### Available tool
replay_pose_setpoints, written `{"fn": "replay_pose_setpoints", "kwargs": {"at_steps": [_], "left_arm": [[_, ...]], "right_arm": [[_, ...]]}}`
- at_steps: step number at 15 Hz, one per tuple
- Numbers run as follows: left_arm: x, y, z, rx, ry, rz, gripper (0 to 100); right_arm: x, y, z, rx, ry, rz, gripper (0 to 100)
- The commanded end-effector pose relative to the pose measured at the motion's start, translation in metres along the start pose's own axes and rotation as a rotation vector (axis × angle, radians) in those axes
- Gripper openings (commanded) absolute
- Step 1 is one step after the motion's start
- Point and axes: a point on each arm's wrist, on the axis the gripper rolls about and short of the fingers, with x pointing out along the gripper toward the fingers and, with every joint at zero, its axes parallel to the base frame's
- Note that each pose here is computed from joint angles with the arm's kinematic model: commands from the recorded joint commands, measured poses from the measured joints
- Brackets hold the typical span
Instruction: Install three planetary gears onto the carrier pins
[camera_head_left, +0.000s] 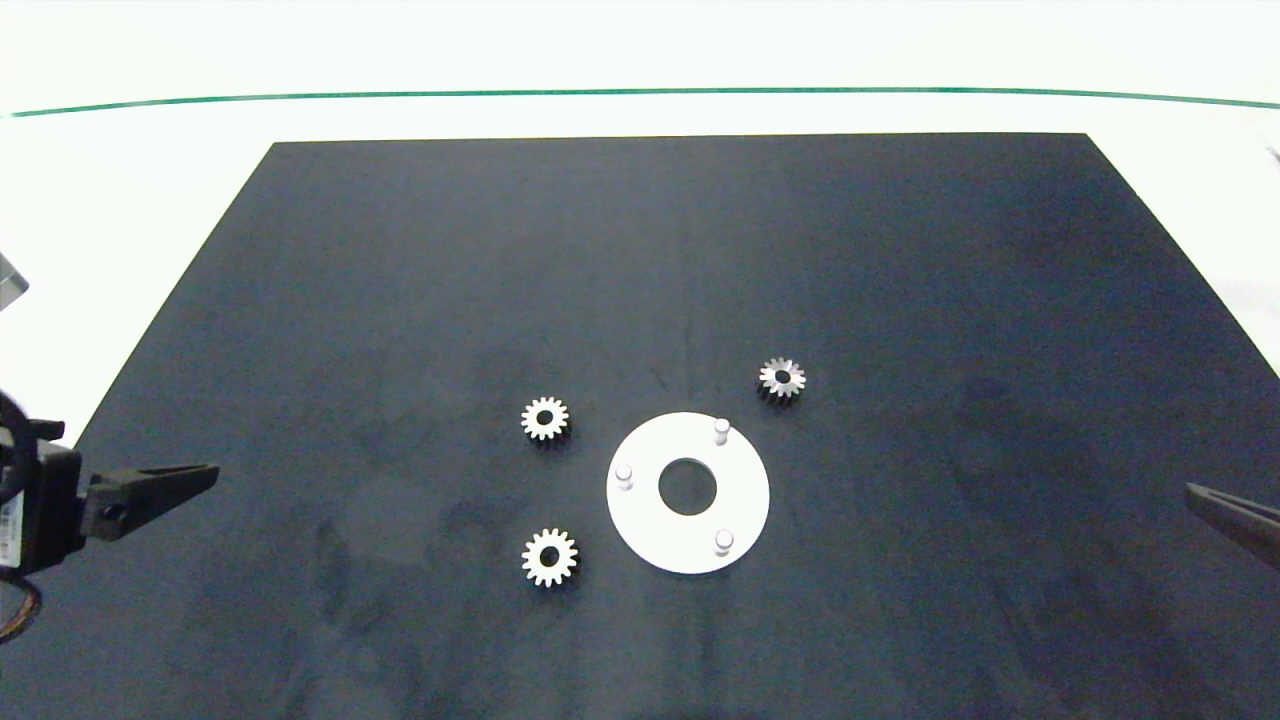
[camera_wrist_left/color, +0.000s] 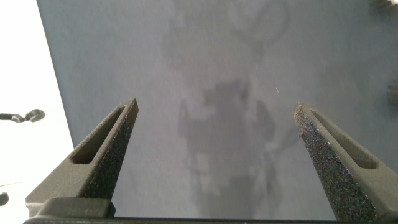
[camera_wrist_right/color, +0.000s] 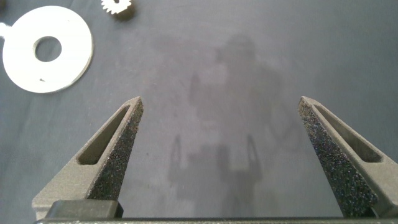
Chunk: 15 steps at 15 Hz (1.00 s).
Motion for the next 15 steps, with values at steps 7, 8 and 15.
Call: {"fn": "replay_pose_setpoints", "kwargs": {"at_steps": [7, 8, 15], "left_arm": [[0.010, 0.010, 0.016, -0.020, 0.092, 0.039, 100], [0.009, 0.010, 0.016, -0.021, 0.087, 0.040, 100], [0.004, 0.006, 0.012, -0.008, 0.098, 0.018, 100]], "right_arm": [[0.104, 0.022, 0.057, -0.215, 0.239, 0.215, 100], [0.111, 0.025, 0.060, -0.221, 0.252, 0.229, 100], [0.174, 0.064, 0.082, -0.274, 0.283, 0.324, 100]]}}
